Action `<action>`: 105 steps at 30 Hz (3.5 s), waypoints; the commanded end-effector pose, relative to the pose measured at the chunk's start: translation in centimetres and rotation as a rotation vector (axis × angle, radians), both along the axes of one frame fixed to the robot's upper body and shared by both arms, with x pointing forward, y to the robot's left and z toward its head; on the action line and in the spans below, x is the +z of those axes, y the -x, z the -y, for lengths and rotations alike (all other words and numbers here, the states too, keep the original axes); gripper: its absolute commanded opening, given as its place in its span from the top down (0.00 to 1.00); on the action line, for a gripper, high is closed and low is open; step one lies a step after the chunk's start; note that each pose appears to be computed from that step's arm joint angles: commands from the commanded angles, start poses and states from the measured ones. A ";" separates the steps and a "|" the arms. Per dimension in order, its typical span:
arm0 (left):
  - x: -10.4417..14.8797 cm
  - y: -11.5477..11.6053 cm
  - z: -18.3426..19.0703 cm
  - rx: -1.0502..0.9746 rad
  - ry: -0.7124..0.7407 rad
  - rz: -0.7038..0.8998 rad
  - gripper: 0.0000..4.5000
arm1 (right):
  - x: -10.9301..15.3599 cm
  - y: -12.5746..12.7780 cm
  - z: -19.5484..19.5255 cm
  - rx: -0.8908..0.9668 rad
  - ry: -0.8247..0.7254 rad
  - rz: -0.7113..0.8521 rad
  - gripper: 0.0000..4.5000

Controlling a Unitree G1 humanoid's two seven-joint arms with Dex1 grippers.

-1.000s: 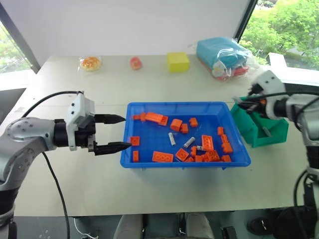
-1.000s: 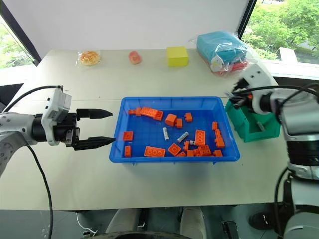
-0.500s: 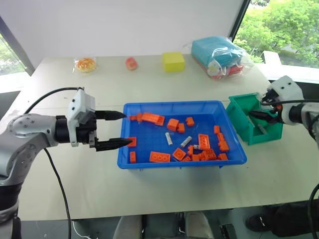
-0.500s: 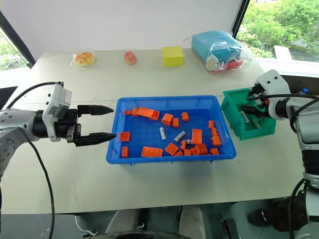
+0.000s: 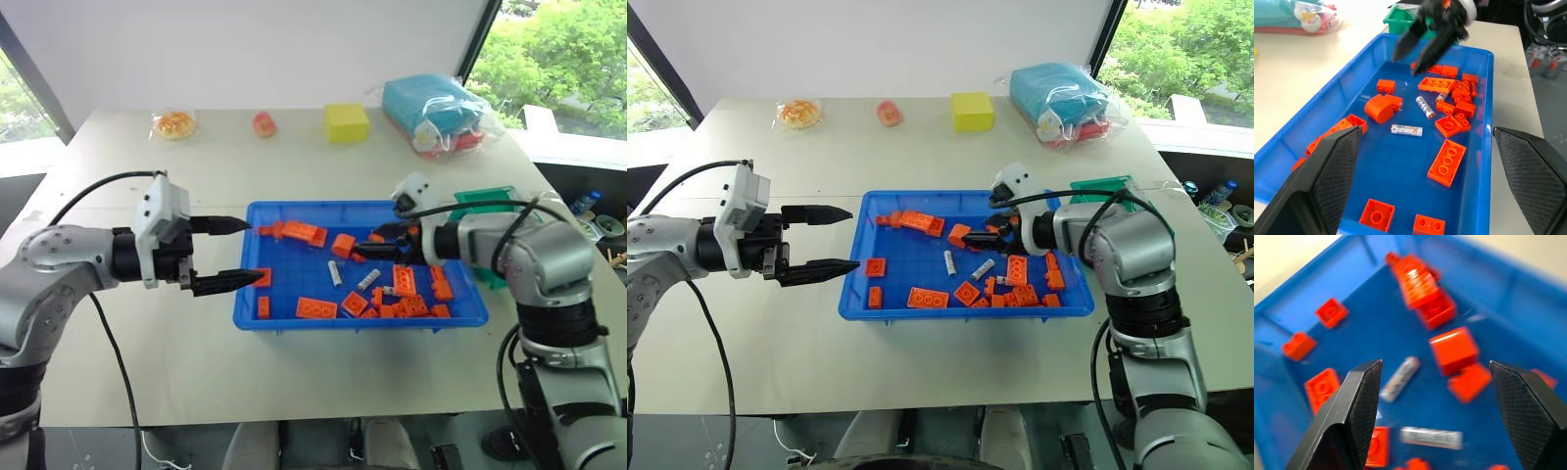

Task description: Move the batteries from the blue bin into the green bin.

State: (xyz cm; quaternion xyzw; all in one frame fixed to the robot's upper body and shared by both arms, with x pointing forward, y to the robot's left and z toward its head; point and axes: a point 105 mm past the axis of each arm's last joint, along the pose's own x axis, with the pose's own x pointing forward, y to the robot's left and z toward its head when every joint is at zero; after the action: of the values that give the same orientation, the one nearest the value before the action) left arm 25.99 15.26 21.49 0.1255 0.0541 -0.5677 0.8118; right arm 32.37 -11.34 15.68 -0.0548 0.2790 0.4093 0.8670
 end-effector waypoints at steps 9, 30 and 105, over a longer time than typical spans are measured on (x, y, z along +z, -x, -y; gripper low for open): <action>0.9 0.3 0.1 0.000 -0.010 0.047 0.00 | -4.4 0.0 -4.6 0.101 0.049 -0.059 0.21; 1.0 0.1 0.1 0.003 -0.005 0.054 0.00 | -2.0 -1.4 -5.2 0.099 -0.002 0.057 0.99; 2.3 -0.5 0.5 0.030 0.013 0.112 0.00 | -0.4 -4.2 -0.4 0.717 0.363 0.356 0.98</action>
State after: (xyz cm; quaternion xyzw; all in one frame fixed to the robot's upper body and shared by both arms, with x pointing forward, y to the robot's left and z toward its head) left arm 26.51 14.75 22.74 0.1327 0.0276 -0.5502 0.8239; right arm 35.91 -10.94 11.80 -0.3783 0.2040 0.6307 0.6461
